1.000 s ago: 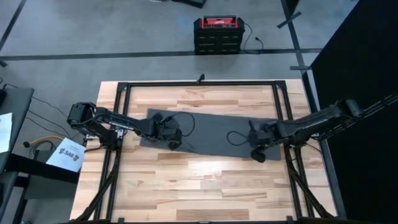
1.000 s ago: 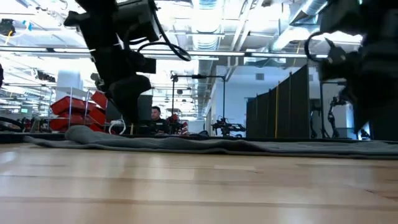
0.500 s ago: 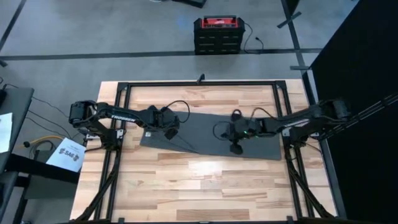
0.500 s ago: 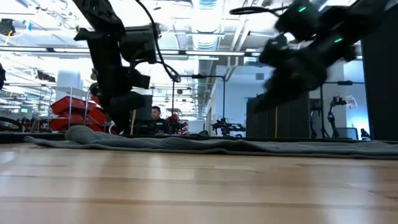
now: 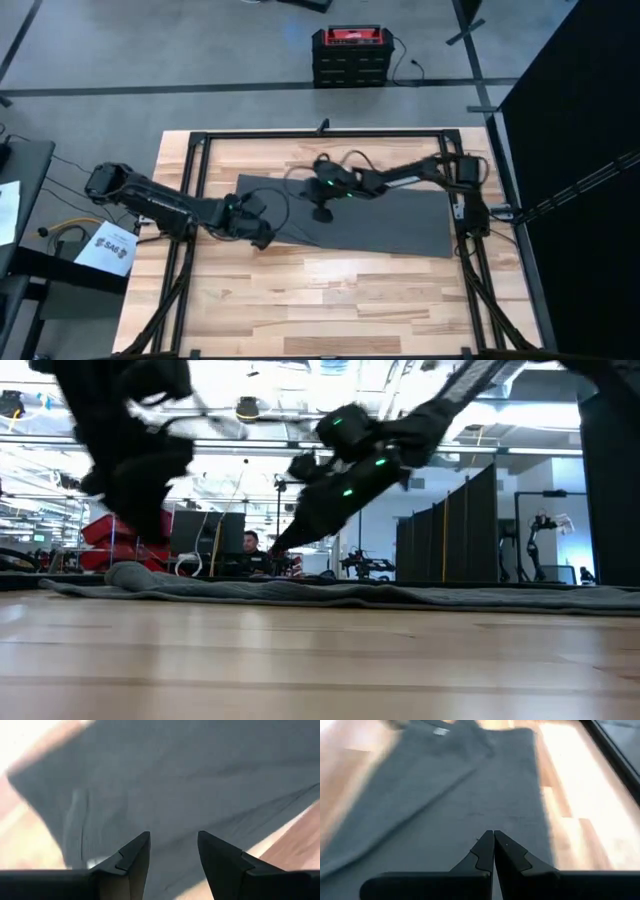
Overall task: Roll towel
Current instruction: Fold the gray towel
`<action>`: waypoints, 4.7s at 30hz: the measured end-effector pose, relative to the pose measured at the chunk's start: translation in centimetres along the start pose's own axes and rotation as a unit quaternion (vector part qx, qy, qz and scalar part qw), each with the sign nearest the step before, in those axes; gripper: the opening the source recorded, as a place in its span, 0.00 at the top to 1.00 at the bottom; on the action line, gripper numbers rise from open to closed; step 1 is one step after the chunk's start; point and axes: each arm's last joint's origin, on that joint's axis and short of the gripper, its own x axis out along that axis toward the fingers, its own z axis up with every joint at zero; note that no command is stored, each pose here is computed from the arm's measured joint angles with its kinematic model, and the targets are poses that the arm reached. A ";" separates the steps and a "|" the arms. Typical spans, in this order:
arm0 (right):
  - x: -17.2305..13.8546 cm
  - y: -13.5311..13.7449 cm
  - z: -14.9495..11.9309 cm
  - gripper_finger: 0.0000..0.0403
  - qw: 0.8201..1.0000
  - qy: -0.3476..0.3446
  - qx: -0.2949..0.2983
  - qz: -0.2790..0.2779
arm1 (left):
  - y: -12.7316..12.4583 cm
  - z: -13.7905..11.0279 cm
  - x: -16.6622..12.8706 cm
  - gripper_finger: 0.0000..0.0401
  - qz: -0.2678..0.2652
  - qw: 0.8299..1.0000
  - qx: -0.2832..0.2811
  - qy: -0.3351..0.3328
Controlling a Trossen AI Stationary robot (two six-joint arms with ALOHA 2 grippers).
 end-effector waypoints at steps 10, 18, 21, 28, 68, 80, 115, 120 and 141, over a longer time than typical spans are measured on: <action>7.6 -1.2 2.9 1.00 0.998 0.013 0.035 0.055 | 2.0 -3.5 2.5 0.62 0.042 0.997 -0.037 0.058; 11.2 -2.1 3.7 1.00 0.995 0.042 0.070 0.063 | 1.9 -3.7 2.4 0.62 0.038 0.997 -0.027 0.056; 11.3 -2.7 3.4 1.00 0.994 0.049 0.076 0.055 | 1.7 -4.0 2.3 0.62 0.036 0.998 -0.023 0.056; 11.1 -4.0 3.0 1.00 0.993 0.057 0.098 0.046 | 2.7 -6.2 3.7 0.62 0.034 0.997 -0.039 0.053; 11.8 -4.8 2.1 1.00 0.988 0.057 0.137 0.028 | 2.8 -7.1 3.7 0.62 0.034 0.998 -0.036 0.043; 11.2 -5.8 2.6 1.00 0.989 0.045 0.140 0.011 | 2.8 -7.1 3.7 0.62 0.035 0.998 -0.036 0.043; -0.1 5.3 -4.1 1.00 0.976 0.092 0.166 0.110 | 10.1 4.3 1.6 0.62 -0.022 0.993 -0.088 -0.071; 0.0 5.5 -4.2 1.00 0.977 0.092 0.161 0.109 | 10.6 4.6 3.5 0.62 0.008 0.995 -0.094 -0.028; 0.1 3.7 -4.6 1.00 0.977 0.089 0.170 0.092 | 11.6 0.0 3.5 0.62 0.111 0.962 -0.072 0.240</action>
